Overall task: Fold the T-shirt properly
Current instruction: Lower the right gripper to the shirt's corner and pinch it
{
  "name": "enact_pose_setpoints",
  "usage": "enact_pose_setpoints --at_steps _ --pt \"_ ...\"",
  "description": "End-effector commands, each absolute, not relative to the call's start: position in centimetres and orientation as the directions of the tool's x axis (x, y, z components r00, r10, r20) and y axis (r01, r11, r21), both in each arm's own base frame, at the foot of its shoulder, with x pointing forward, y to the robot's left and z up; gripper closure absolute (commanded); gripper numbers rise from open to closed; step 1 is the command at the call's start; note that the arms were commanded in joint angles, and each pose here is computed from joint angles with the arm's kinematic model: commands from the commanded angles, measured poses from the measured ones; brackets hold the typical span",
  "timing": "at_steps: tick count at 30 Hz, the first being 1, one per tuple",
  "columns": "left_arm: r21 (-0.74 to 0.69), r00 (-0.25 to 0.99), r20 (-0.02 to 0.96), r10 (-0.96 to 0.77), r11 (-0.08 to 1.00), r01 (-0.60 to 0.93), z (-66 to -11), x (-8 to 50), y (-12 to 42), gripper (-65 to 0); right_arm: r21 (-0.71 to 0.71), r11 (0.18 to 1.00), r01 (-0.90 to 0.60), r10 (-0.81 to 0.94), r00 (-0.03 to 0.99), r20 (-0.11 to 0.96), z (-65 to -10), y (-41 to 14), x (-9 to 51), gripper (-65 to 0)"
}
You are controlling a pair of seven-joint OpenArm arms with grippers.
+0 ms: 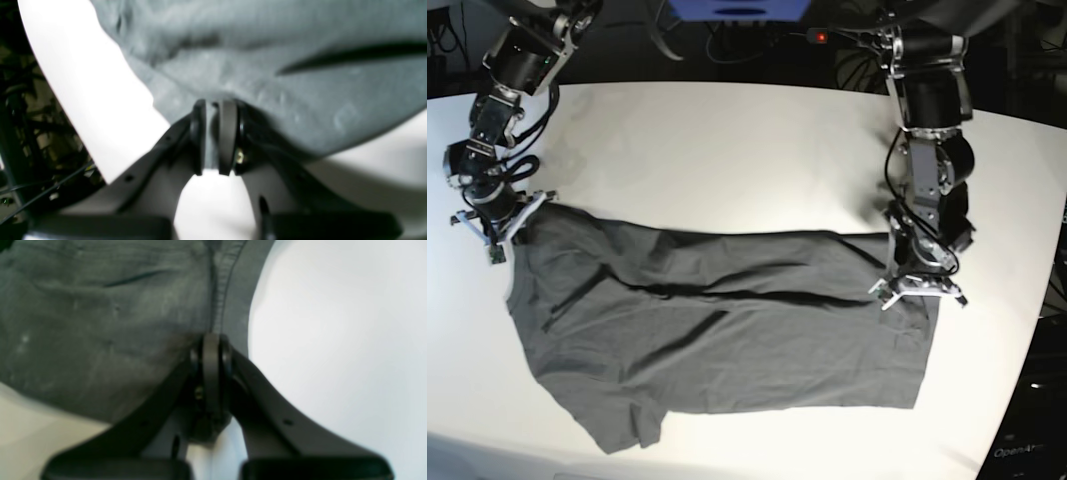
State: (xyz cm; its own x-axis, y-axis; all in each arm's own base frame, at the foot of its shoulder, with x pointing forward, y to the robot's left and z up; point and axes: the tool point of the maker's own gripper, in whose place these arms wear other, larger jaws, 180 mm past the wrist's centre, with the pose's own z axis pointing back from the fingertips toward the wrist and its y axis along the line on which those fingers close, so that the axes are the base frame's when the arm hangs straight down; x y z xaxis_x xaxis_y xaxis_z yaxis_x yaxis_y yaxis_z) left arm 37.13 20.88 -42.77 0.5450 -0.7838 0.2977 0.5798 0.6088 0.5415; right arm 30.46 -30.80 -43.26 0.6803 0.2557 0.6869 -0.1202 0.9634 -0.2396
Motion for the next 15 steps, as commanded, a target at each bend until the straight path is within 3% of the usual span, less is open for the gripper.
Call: enact_pose_setpoints --at_steps 1,15 --pt "0.568 0.536 0.309 -0.786 0.604 0.559 -41.6 38.2 21.2 -6.2 -0.26 0.96 -0.108 0.263 0.671 0.694 -42.4 -31.7 30.9 -0.7" --pt "0.54 0.535 0.306 -0.788 0.606 0.584 -43.2 37.3 21.7 -6.2 -0.25 0.967 -0.047 0.202 0.739 0.642 -44.1 -33.8 27.1 -0.7"
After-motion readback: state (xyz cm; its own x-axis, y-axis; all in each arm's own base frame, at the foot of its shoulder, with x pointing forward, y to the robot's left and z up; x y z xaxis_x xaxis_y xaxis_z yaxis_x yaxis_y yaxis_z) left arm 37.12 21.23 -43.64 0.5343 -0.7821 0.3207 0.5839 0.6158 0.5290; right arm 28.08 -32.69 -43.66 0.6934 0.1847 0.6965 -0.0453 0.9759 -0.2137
